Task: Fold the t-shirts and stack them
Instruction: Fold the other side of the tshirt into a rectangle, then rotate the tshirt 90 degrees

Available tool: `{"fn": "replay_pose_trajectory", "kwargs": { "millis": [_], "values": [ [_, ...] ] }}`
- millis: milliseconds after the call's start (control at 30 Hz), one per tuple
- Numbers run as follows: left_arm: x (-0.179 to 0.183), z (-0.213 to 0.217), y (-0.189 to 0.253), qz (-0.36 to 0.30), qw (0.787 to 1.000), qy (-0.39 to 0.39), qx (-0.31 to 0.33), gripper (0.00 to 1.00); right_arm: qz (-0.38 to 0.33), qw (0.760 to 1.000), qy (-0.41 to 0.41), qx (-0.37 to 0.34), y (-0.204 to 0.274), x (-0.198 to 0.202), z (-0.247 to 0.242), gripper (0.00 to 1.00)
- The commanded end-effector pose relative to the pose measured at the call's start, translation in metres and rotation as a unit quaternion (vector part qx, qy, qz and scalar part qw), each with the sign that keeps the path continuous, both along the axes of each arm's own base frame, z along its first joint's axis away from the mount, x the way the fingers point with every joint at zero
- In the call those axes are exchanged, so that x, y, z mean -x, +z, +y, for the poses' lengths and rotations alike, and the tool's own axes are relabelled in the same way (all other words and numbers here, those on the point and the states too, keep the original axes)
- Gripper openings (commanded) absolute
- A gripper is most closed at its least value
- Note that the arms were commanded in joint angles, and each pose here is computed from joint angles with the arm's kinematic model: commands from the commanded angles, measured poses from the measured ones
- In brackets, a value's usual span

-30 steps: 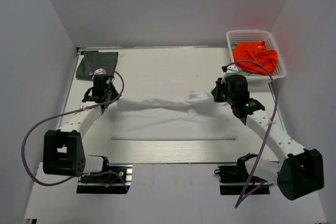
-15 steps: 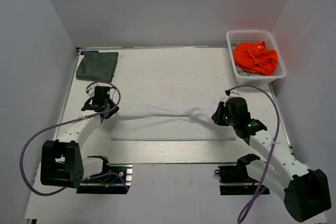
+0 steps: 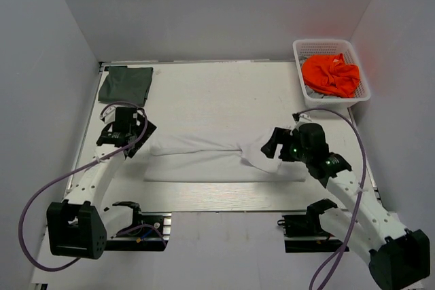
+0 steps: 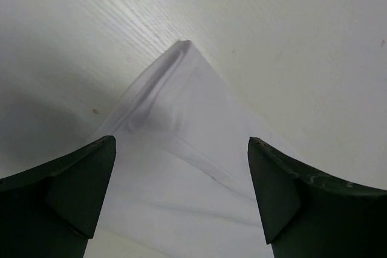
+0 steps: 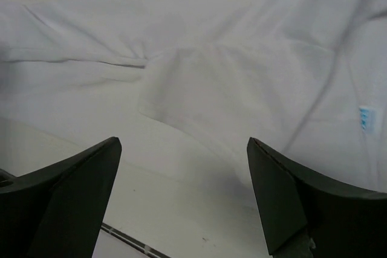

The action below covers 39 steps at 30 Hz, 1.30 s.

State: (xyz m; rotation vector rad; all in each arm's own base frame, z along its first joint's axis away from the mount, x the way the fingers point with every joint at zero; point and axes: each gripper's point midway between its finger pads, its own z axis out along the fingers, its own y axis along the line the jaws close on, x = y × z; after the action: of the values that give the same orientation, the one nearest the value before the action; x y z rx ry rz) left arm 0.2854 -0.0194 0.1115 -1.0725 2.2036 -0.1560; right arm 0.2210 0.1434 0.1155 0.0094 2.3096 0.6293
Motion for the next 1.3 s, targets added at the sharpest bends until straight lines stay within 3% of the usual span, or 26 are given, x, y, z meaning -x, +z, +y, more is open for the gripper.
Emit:
{"fn": "replay_pose_trajectory", "kwargs": {
  "millis": [0, 33, 133, 333, 633, 767, 867, 1100, 1200, 1267],
  "values": [
    [-0.031, -0.036, 0.016, -0.053, 0.993, -0.093, 0.046, 1.00, -0.028, 0.995, 0.077, -0.055, 0.018, -0.022, 0.042, 0.90],
    [-0.035, -0.042, 0.014, -0.055, 0.991, -0.109, 0.053, 1.00, -0.049, 0.990, 0.099, -0.081, 0.030, -0.028, 0.055, 0.90],
    [-0.045, -0.062, 0.003, -0.050, 0.984, -0.155, 0.078, 1.00, -0.026, 0.983, 0.137, -0.117, 0.021, -0.032, 0.081, 0.90],
    [-0.030, -0.066, -0.045, 0.023, 0.982, -0.170, 0.074, 1.00, 0.042, 0.992, 0.096, -0.071, -0.030, -0.028, 0.074, 0.90],
    [0.020, -0.006, -0.099, 0.169, 0.984, -0.036, -0.037, 1.00, 0.159, 0.983, -0.074, 0.050, -0.102, 0.000, 0.004, 0.90],
    [0.042, -0.004, -0.112, 0.200, 0.979, -0.025, -0.032, 1.00, 0.186, 0.975, -0.092, 0.077, -0.116, 0.004, -0.004, 0.90],
    [0.052, -0.016, -0.120, 0.197, 0.980, -0.033, -0.008, 1.00, 0.180, 0.975, -0.095, 0.085, -0.119, -0.012, -0.001, 0.90],
    [0.082, -0.042, -0.128, 0.219, 0.974, -0.050, 0.021, 1.00, 0.164, 0.969, -0.103, 0.153, -0.118, -0.093, 0.005, 0.90],
    [0.081, -0.080, -0.127, 0.201, 0.973, -0.102, 0.059, 1.00, 0.191, 0.966, -0.068, 0.161, -0.144, -0.122, 0.020, 0.90],
    [0.087, -0.094, -0.135, 0.222, 0.967, -0.113, 0.055, 1.00, 0.160, 0.976, -0.034, 0.146, -0.124, -0.157, 0.039, 0.90]
  ]
}}
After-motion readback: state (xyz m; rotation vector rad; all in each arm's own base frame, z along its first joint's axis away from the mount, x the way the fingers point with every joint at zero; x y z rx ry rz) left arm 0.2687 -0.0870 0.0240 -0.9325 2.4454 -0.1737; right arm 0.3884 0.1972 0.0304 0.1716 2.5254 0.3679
